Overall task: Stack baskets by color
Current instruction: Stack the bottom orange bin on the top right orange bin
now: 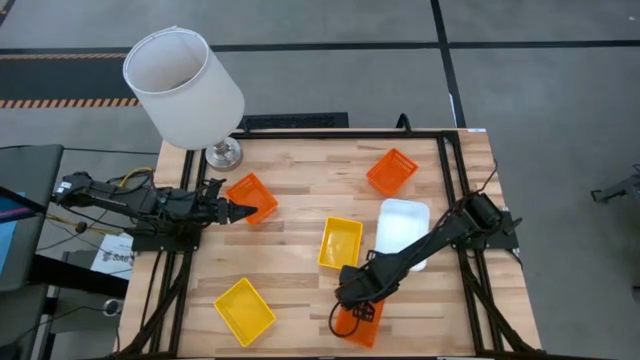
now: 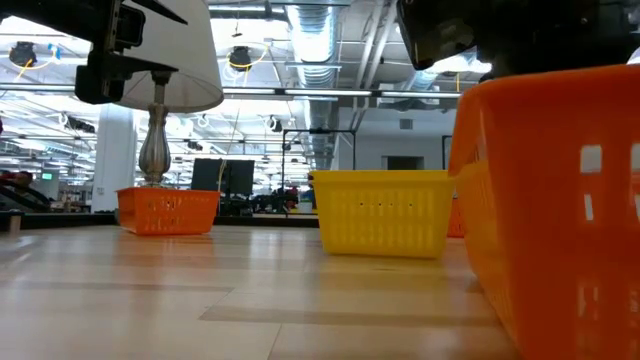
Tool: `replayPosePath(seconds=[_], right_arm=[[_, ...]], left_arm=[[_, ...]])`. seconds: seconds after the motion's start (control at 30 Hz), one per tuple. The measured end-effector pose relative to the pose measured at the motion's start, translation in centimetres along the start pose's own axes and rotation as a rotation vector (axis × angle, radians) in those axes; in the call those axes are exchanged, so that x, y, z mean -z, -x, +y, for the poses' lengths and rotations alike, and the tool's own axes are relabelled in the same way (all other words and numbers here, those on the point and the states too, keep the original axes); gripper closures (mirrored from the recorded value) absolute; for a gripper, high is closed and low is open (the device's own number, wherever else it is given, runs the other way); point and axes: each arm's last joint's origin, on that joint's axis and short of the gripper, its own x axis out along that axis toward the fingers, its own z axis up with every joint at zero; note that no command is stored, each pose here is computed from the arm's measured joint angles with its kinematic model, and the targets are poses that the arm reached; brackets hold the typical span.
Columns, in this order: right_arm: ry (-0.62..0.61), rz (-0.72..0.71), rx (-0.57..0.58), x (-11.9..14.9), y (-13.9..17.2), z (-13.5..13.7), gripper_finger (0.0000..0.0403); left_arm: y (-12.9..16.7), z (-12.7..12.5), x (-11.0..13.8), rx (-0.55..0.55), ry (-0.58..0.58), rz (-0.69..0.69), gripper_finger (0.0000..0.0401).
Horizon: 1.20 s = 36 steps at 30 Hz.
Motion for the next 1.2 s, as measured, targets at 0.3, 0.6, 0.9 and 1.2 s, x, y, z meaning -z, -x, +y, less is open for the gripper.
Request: replayPosePath(seconds=[0.3, 0.6, 0.9, 1.2], right_arm=[[-0.027, -0.043, -0.049, -0.2, 2.5, -0.9, 0.0396], [-0.046, -0.090, -0.091, -0.5, 4.8, -1.8, 0.0401], [-0.056, -0.152, -0.184, -1.1, 7.9, -3.4, 0.0402], [-0.115, -0.330, -0.264, -0.5, 15.6, -9.3, 0.0402]], left_arm=[[0.0, 0.0, 0.0, 0.001, -0.015, 0.000, 0.0154], [0.0, 0.0, 0.0, 0.001, -0.025, 0.000, 0.0154], [0.0, 0.0, 0.0, 0.004, -0.030, 0.007, 0.0154], [0.0, 0.0, 0.0, 0.005, -0.038, 0.008, 0.0154]])
